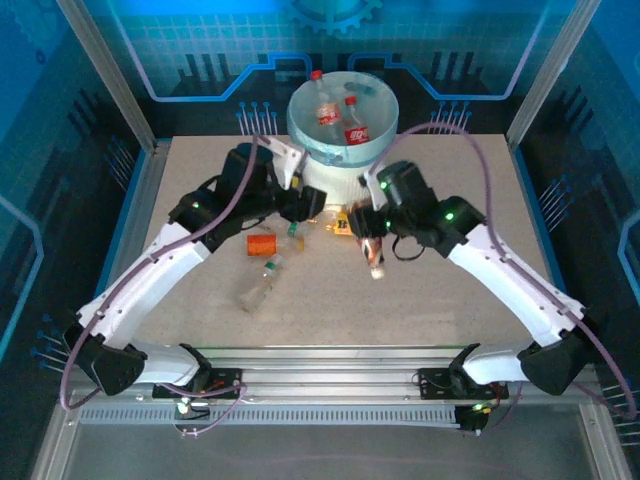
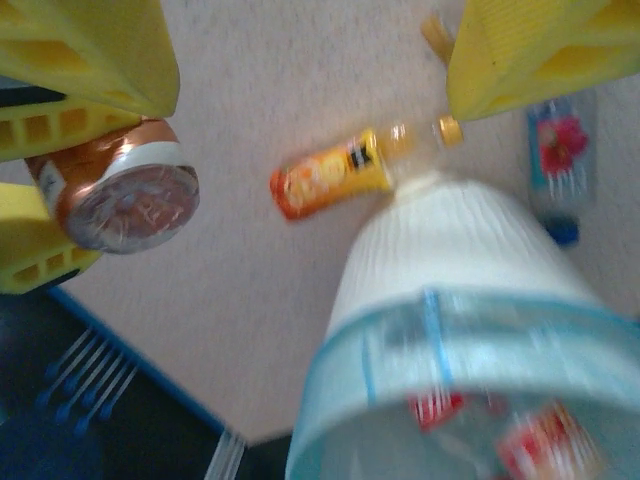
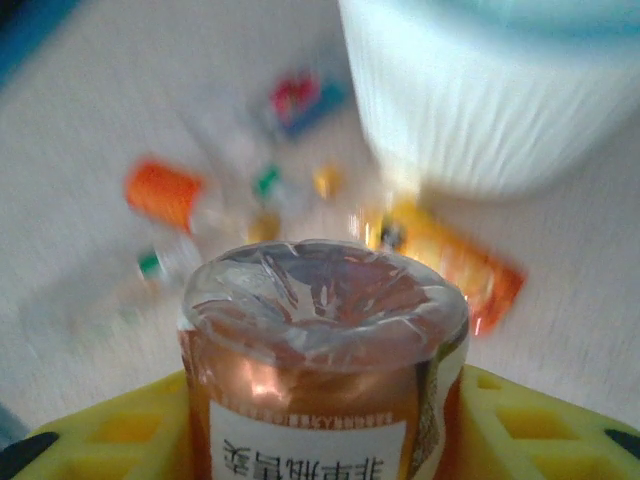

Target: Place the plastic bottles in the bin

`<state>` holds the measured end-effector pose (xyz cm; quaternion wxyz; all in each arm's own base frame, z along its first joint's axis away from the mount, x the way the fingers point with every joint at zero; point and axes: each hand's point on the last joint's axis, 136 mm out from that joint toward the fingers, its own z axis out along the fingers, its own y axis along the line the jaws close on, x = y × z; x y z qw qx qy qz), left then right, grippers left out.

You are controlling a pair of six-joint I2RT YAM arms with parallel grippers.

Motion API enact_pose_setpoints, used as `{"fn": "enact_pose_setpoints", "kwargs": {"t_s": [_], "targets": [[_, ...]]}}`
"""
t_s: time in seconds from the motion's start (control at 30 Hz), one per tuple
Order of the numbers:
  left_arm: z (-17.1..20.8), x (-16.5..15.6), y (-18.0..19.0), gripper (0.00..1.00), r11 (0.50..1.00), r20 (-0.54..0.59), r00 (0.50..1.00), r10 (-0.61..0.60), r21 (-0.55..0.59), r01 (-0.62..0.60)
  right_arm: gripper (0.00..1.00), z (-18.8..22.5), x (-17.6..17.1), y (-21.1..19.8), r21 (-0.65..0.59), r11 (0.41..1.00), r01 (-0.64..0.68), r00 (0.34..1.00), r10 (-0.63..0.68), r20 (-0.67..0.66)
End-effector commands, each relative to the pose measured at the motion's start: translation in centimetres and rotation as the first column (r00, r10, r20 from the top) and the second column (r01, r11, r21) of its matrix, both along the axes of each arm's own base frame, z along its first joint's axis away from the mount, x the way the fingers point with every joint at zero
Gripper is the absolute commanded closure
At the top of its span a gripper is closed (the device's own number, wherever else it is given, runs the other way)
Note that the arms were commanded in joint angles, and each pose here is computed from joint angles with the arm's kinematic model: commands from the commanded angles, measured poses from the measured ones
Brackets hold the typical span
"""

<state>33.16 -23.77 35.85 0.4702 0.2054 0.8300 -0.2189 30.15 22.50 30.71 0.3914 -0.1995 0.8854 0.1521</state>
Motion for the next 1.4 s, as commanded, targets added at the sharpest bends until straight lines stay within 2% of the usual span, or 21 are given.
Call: {"fn": "enact_pose_setpoints", "kwargs": {"t_s": [0.0,0.13,0.2,0.37,0.53,0.73,0.97,1.07,1.2,1.37], "targets": [[6.3,1.5,0.5,0.28,0.998,0.196,0.979,0.052,-0.041,-0.045,0.50,7.3,2.7,0.3,0.018,1.000,0.008,0.968,-0.012,0.251],[10.3,3.7,0.8,0.28,0.991,0.270,0.957,0.109,-0.108,-0.082,0.51,15.2,6.9,1.7,0.082,0.996,0.024,0.873,-0.061,0.484],[11.5,4.9,1.0,0.28,0.985,0.285,0.949,0.134,-0.140,-0.097,0.51,17.6,9.3,2.2,0.094,0.995,0.041,0.832,-0.087,0.548],[12.8,7.9,1.8,0.28,0.975,0.292,0.939,0.183,-0.177,-0.135,0.51,20.0,15.9,2.5,0.089,0.991,0.099,0.766,-0.133,0.629],[12.2,11.6,2.2,0.28,0.965,0.261,0.940,0.218,-0.205,-0.167,0.51,18.5,22.1,2.7,0.069,0.989,0.134,0.752,-0.147,0.643],[9.8,15.6,1.3,0.28,0.964,0.192,0.958,0.214,-0.198,-0.176,0.51,14.4,26.5,2.7,0.001,0.983,0.185,0.761,-0.144,0.633],[7.1,18.5,0.2,0.28,0.966,0.138,0.971,0.198,-0.194,-0.169,0.45,11.1,28.7,1.8,-0.023,0.976,0.215,0.787,-0.159,0.596],[6.1,19.2,-0.2,0.27,0.967,0.121,0.974,0.192,-0.192,-0.167,0.39,10.4,28.8,1.3,-0.037,0.973,0.229,0.795,-0.165,0.584],[5.1,19.8,-0.6,0.27,0.967,0.104,0.977,0.187,-0.192,-0.165,0.27,10.0,28.6,0.9,-0.047,0.970,0.239,0.800,-0.169,0.576],[4.7,20.2,-0.8,0.27,0.966,0.096,0.978,0.186,-0.199,-0.164,0.26,10.0,28.6,0.8,-0.054,0.970,0.235,0.802,-0.162,0.575]]}}
